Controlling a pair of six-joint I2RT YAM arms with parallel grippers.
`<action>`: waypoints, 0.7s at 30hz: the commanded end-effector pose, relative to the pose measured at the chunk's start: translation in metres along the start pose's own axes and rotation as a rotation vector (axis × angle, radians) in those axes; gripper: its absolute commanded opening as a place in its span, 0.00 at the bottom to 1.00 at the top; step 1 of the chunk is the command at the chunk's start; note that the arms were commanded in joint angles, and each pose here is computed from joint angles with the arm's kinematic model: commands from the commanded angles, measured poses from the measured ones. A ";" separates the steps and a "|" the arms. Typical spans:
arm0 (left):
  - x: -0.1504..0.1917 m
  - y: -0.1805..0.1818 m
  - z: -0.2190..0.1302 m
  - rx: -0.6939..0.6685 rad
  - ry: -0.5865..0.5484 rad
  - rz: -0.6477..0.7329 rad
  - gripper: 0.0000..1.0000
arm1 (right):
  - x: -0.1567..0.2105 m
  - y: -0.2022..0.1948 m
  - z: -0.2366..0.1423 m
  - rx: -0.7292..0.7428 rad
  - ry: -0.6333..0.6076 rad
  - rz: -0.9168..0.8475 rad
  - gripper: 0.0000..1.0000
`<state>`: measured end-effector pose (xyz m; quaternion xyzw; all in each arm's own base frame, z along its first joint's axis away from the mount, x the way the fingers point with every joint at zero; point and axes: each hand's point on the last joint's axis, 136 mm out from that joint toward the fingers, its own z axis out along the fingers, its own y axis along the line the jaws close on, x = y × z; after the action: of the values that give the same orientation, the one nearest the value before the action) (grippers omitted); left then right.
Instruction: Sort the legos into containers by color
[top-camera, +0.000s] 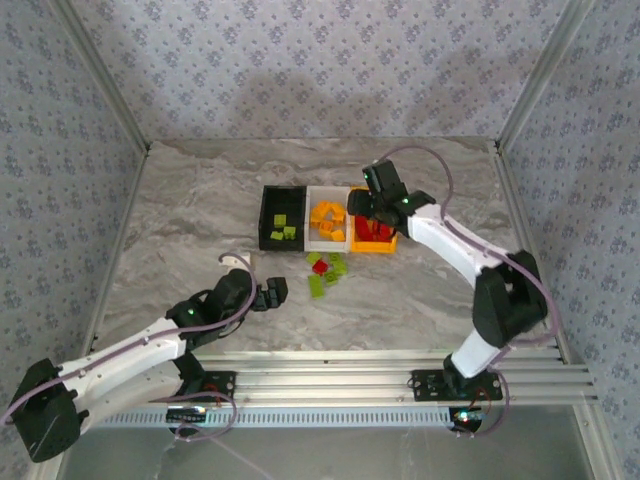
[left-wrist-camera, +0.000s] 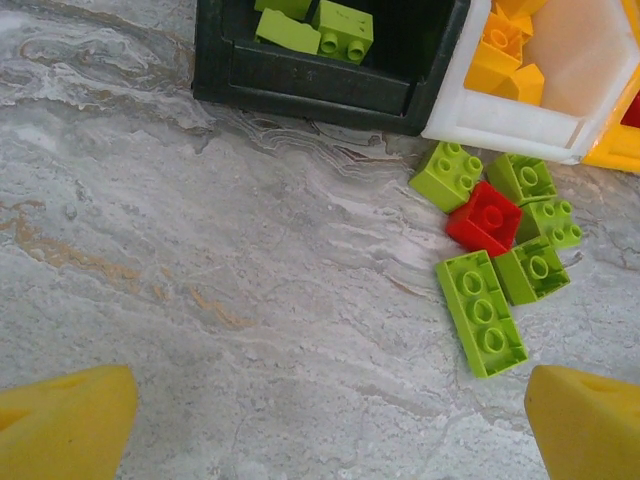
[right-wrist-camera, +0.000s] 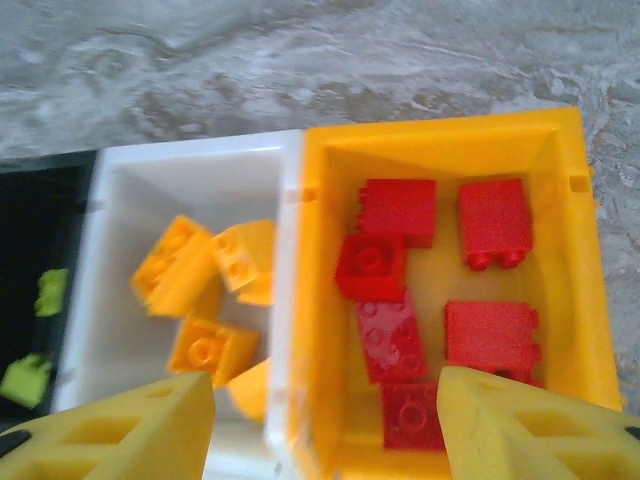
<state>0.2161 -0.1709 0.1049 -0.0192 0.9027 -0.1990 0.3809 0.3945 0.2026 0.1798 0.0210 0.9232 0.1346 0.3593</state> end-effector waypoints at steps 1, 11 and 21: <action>-0.017 -0.018 0.002 0.023 -0.002 0.031 1.00 | 0.025 0.004 -0.021 -0.032 0.001 -0.001 0.62; -0.004 -0.075 0.060 0.092 0.182 0.199 0.91 | 0.096 -0.009 -0.050 -0.066 0.039 0.002 0.63; 0.042 -0.078 0.101 -0.028 0.349 0.344 0.80 | 0.110 -0.033 -0.064 -0.034 0.020 0.048 0.63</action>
<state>0.2531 -0.2810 0.0425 0.1372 0.9476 -0.1391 0.2528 0.2739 0.1821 0.1414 0.0160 0.9251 0.1688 0.3397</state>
